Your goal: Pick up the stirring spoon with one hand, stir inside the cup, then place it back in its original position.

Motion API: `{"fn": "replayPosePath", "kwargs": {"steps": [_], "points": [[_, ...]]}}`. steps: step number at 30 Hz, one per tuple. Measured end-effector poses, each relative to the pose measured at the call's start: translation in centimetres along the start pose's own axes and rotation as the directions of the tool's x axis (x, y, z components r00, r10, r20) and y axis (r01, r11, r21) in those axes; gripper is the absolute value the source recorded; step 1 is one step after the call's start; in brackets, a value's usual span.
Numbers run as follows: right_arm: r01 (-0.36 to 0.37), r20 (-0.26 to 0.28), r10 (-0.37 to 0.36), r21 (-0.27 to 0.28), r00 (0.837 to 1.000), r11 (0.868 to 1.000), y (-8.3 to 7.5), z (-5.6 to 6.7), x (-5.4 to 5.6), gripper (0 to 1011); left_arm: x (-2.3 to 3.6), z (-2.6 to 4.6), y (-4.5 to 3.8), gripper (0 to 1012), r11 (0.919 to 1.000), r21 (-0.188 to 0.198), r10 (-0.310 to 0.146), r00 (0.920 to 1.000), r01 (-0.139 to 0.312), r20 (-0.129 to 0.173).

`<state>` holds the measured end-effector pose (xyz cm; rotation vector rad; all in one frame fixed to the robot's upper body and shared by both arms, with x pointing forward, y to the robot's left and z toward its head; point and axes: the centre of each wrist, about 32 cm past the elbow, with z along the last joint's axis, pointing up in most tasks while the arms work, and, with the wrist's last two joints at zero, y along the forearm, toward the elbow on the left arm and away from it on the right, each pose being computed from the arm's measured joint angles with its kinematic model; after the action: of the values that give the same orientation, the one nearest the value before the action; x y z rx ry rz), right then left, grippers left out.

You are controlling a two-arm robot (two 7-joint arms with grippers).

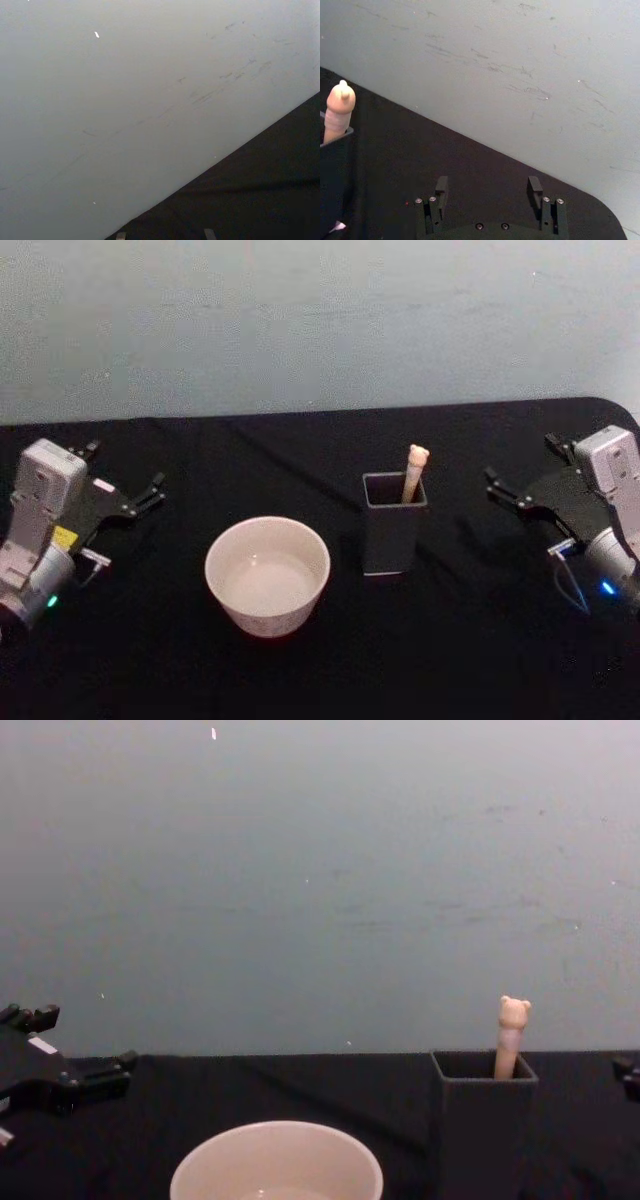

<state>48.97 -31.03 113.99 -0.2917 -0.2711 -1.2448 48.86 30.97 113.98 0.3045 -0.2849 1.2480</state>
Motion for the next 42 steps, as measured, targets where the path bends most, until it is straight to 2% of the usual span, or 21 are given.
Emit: {"fn": "replayPosePath", "kwargs": {"steps": [4,9,11,14,17,18,20,24,25,27,28,34,42], "points": [[-0.003,-0.033,0.003,0.013,0.999,1.000,0.0,0.0,0.2,1000,0.00,0.00,0.00,1001,1.0000,0.000,0.000,1.0000,0.000,0.000],[0.000,-0.089,0.005,0.057,0.996,0.998,0.1,0.3,0.6,1000,0.00,0.00,0.00,1001,1.0000,0.000,0.000,1.0000,0.000,0.000],[-0.002,-0.109,0.011,0.079,0.994,0.997,0.2,0.5,0.7,1000,0.00,0.00,0.00,1002,1.0000,0.000,0.000,1.0000,0.000,0.000],[-0.015,-0.158,0.038,0.141,0.987,0.990,0.4,0.9,1.1,1000,0.00,0.00,0.00,1001,1.0000,0.000,0.000,1.0000,0.000,0.000],[-0.043,-0.204,0.087,0.210,0.975,0.977,0.7,1.4,1.3,1000,0.00,0.00,0.00,1001,1.0000,0.000,0.000,1.0000,0.000,0.000],[-0.058,-0.223,0.114,0.241,0.968,0.969,0.9,1.6,1.4,1000,0.00,0.00,0.00,1001,1.0000,0.000,0.000,1.0000,0.000,0.000],[-0.074,-0.231,0.138,0.266,0.963,0.961,1.0,1.8,1.3,1000,0.00,0.00,0.00,1001,1.0000,0.000,0.000,1.0000,0.000,0.000],[-0.140,-0.238,0.223,0.323,0.945,0.936,1.4,2.3,0.9,1000,0.00,0.00,0.00,1001,1.0000,0.000,0.000,1.0000,0.000,0.000],[-0.140,-0.238,0.223,0.323,0.945,0.936,1.4,2.3,0.9,1000,0.00,0.00,0.00,1001,1.0000,0.000,0.000,1.0000,0.000,0.000],[-0.183,-0.237,0.271,0.337,0.933,0.924,1.6,2.4,0.5,1000,0.00,0.00,0.00,1001,1.0000,0.000,0.000,1.0000,0.000,0.000],[-0.183,-0.237,0.271,0.337,0.933,0.924,1.6,2.4,0.5,1000,0.00,0.00,0.00,1001,1.0000,0.000,0.000,1.0000,0.000,0.000],[-0.271,-0.244,0.357,0.324,0.902,0.906,2.1,1.8,-0.5,1000,0.00,0.00,0.00,1001,1.0000,0.000,0.000,1.0000,0.000,0.000],[-0.322,-0.240,0.396,0.297,0.886,0.899,2.6,1.3,-1.5,1002,0.00,0.00,0.00,1001,1.0000,0.000,0.000,1.0000,0.000,0.000]]}}
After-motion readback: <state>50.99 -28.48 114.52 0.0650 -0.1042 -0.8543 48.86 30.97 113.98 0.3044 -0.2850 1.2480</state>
